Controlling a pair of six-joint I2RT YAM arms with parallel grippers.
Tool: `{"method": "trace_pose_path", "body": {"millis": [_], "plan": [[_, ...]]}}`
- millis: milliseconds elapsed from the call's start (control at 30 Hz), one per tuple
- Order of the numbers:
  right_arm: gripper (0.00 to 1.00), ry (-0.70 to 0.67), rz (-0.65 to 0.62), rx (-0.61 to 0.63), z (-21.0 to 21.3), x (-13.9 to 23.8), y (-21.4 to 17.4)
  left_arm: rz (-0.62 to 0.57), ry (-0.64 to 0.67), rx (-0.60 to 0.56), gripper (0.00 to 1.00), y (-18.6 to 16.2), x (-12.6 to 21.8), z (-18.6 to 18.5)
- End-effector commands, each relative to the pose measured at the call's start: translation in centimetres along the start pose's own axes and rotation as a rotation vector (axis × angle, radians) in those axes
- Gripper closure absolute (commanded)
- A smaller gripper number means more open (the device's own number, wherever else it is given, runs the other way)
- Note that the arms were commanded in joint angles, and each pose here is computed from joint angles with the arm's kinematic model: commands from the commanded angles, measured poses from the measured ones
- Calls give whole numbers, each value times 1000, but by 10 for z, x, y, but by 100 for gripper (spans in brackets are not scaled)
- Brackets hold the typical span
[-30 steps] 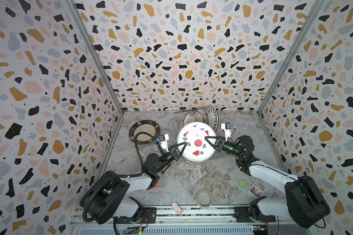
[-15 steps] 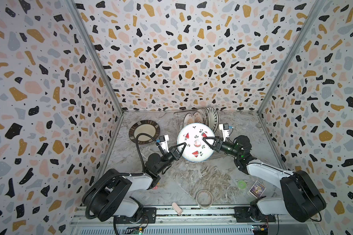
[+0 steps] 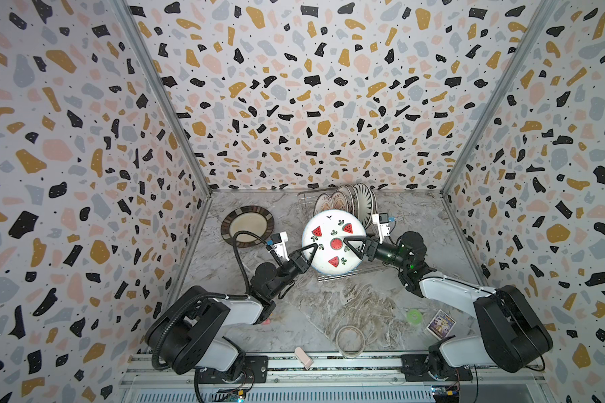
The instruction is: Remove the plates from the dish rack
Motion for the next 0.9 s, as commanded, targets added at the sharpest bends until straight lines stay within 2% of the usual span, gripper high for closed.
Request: {"method": "trace_pose_path", "body": {"millis": [0, 133, 233, 400, 533, 633, 667, 733, 867], "plan": [[6, -90, -63, 88, 3, 6, 22, -104, -213, -48, 100, 22, 5, -56], [5, -232, -80, 147, 1, 14, 25, -124, -209, -53, 100, 27, 7, -59], [5, -274, -105, 239, 12, 18, 26, -148, -196, -60, 100, 30, 10, -59], [5, -388, -189, 284, 19, 36, 32, -172, -185, -62, 100, 43, 14, -58], [5, -494, -214, 403, 37, 35, 34, -214, -180, -59, 100, 58, 24, -55], [4, -476, -202, 450, 51, 25, 33, -245, -147, -58, 100, 68, 28, -48], [0, -462, -205, 456, 57, 22, 33, -255, -144, -55, 100, 72, 29, -47], [1, -414, -209, 493, 77, 14, 34, -292, -133, -37, 100, 83, 35, -42], [1, -425, -210, 561, 100, 0, 38, -355, -108, -15, 100, 102, 46, -32]]}}
Point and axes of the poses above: each gripper's point midway between its finger pads, its own x axis back along the fingers, its own z axis along the line the jaws close on, y = z × x, the point moved 4 cm from there along x, back along the fingers, and after that the axes turned 14 degrees about x, right-handed, at the moved point
